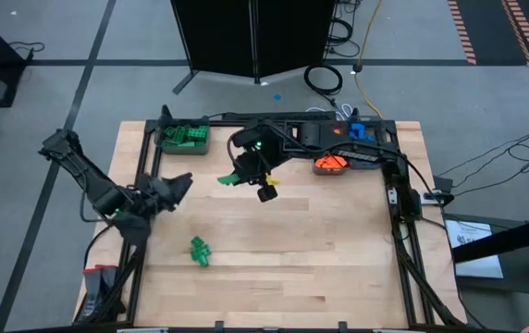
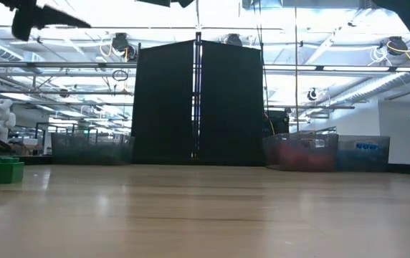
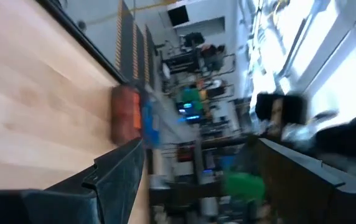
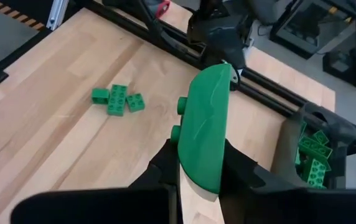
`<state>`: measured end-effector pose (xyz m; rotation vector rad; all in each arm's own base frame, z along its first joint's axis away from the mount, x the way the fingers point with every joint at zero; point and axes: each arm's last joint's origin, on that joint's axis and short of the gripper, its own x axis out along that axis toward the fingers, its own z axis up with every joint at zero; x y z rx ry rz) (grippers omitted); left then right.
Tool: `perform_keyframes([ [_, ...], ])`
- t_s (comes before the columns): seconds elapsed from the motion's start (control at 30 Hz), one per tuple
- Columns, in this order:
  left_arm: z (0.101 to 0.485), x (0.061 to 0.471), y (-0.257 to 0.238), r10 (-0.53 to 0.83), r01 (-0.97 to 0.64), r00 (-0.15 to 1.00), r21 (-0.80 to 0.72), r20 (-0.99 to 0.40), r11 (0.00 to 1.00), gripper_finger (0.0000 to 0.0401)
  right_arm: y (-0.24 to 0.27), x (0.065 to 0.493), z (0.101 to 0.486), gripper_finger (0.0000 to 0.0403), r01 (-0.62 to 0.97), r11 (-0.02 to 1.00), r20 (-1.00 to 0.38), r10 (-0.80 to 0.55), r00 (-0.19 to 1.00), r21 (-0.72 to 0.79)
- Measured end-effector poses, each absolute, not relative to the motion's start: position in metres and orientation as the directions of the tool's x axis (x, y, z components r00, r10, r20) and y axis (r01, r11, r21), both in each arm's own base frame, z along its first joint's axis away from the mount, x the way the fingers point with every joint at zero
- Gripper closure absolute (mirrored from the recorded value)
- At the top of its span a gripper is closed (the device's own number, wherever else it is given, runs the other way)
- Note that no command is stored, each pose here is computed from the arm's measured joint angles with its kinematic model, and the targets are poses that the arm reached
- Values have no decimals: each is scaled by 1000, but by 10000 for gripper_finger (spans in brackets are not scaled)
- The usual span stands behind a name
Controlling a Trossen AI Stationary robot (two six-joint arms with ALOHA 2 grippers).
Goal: Sort blocks
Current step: Put the green game piece into the left black bin
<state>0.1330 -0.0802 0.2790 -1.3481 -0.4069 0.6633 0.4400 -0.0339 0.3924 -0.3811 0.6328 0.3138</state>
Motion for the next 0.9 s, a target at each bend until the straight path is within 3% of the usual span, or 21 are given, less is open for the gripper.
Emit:
perform_keyframes([
  [0.17,292,133,-76,638,-89,764,-995,-91,-36,95,-24,443,395,357,-428,850,-595,180,783,-306],
  [0.33,300,139,-76,554,-71,825,-992,-115,-99,95,-16,445,398,357,-442,829,-569,191,800,-343],
  [0.43,308,147,-76,500,-72,861,-995,-95,-66,95,-16,447,400,357,-433,828,-550,189,814,-355],
  [0.67,325,156,-68,458,-82,889,-988,-14,129,95,-16,448,402,357,-421,829,-525,188,830,-368],
  [0.9,325,162,-63,406,-81,914,-983,-8,164,95,-16,449,403,357,-416,829,-514,188,837,-373],
])
